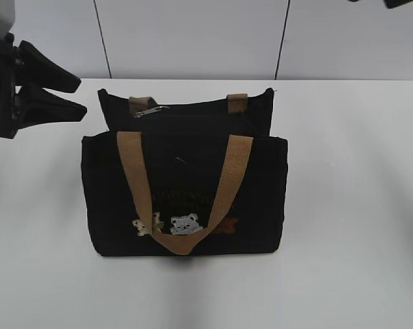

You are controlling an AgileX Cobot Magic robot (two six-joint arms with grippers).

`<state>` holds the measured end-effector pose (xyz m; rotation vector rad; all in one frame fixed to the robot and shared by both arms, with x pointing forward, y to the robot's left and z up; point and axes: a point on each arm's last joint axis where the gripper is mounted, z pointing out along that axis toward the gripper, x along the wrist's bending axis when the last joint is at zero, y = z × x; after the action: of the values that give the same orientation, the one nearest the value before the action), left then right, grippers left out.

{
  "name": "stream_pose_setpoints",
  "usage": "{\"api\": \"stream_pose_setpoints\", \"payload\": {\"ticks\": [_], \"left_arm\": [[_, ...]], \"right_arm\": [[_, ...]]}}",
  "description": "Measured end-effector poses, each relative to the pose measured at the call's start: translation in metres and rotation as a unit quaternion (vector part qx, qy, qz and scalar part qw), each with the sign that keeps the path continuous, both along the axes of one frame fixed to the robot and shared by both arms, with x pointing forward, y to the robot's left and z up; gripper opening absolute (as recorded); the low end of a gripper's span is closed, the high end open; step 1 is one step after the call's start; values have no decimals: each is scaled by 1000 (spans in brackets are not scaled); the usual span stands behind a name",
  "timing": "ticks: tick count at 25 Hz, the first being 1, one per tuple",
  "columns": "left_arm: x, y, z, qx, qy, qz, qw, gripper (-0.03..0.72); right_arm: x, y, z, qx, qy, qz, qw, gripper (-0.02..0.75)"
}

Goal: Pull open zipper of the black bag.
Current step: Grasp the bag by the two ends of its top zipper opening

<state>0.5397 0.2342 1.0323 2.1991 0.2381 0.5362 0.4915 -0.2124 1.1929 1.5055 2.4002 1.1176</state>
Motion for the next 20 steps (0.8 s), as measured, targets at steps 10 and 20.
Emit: {"api": "stream_pose_setpoints", "payload": {"ticks": [10,20], "left_arm": [[36,-6,-22,-23,22,-48,998,419],[45,-11,-34,-60,27,-63,996,417]], "right_arm": [[48,92,-21,34,95,33,994,470],[66,163,-53,34,144,73,986,470]]}}
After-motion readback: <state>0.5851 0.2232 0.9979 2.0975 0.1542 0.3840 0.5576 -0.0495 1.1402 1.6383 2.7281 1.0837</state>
